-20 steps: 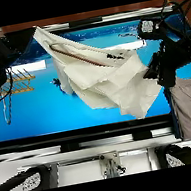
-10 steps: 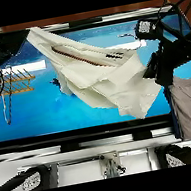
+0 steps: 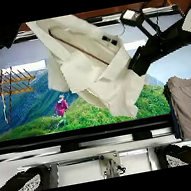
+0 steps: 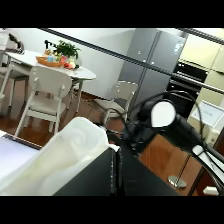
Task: Fold the shirts.
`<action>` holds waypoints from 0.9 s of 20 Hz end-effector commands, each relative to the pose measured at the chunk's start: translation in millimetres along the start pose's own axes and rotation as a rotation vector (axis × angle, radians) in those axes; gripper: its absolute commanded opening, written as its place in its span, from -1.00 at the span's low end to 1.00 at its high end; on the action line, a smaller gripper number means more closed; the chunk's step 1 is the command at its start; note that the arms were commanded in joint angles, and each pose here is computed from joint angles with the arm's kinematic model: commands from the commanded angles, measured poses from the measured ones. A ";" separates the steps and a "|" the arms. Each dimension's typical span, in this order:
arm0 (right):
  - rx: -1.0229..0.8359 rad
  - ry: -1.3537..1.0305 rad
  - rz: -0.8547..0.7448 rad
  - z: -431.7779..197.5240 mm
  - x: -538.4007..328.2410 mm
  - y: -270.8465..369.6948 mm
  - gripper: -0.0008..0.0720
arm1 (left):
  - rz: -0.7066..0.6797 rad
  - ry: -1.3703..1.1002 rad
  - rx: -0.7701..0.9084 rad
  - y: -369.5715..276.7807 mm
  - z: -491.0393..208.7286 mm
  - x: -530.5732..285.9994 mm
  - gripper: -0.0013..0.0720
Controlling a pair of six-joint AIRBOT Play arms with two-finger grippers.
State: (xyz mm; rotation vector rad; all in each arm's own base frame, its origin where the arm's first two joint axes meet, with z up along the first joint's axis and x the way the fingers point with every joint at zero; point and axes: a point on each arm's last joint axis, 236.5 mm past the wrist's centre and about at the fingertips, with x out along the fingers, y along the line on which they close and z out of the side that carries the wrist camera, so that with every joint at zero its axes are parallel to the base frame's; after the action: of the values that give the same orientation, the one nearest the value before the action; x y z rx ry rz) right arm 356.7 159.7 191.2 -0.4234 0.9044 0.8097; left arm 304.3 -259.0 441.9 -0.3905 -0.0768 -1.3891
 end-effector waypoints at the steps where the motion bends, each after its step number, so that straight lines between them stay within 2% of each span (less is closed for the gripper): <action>1: 0.223 -0.146 -0.042 36.9 -11.2 -11.3 -0.75 | -0.044 0.104 0.050 -44.0 -17.9 14.9 -0.83; 6: 0.301 -0.242 -0.058 64.5 -53.0 -7.4 -0.75 | 0.167 0.463 0.021 -6.5 -105.3 8.0 -0.83; 9: 0.313 -0.257 -0.046 70.0 -73.6 2.4 -0.75 | 0.226 0.522 0.020 11.8 -122.5 5.0 -0.82; 10: 0.316 -0.248 -0.032 68.8 -76.2 7.5 -0.75 | 0.227 0.513 0.014 13.7 -122.2 7.7 -0.68; 12: 0.310 -0.219 0.004 63.5 -78.6 18.7 -0.75 | 0.255 0.478 0.028 20.4 -113.8 9.8 0.22; 13: 0.307 -0.204 0.009 60.5 -79.8 21.5 -0.75 | 0.273 0.452 0.041 23.0 -106.2 10.9 0.41; 14: 0.305 -0.200 0.010 59.7 -81.0 22.6 -0.75 | 0.288 0.422 0.060 24.2 -95.9 12.4 0.56; 18: 0.285 -0.218 0.008 62.5 -88.1 25.8 -0.76 | 0.357 0.250 0.179 24.1 -29.3 20.8 0.57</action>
State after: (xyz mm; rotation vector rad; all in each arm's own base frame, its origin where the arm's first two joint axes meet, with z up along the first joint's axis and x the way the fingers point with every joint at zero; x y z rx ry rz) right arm 345.2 176.0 295.4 -0.0756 0.8009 0.6911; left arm 311.4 -295.9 375.0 -0.0489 0.2042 -1.1504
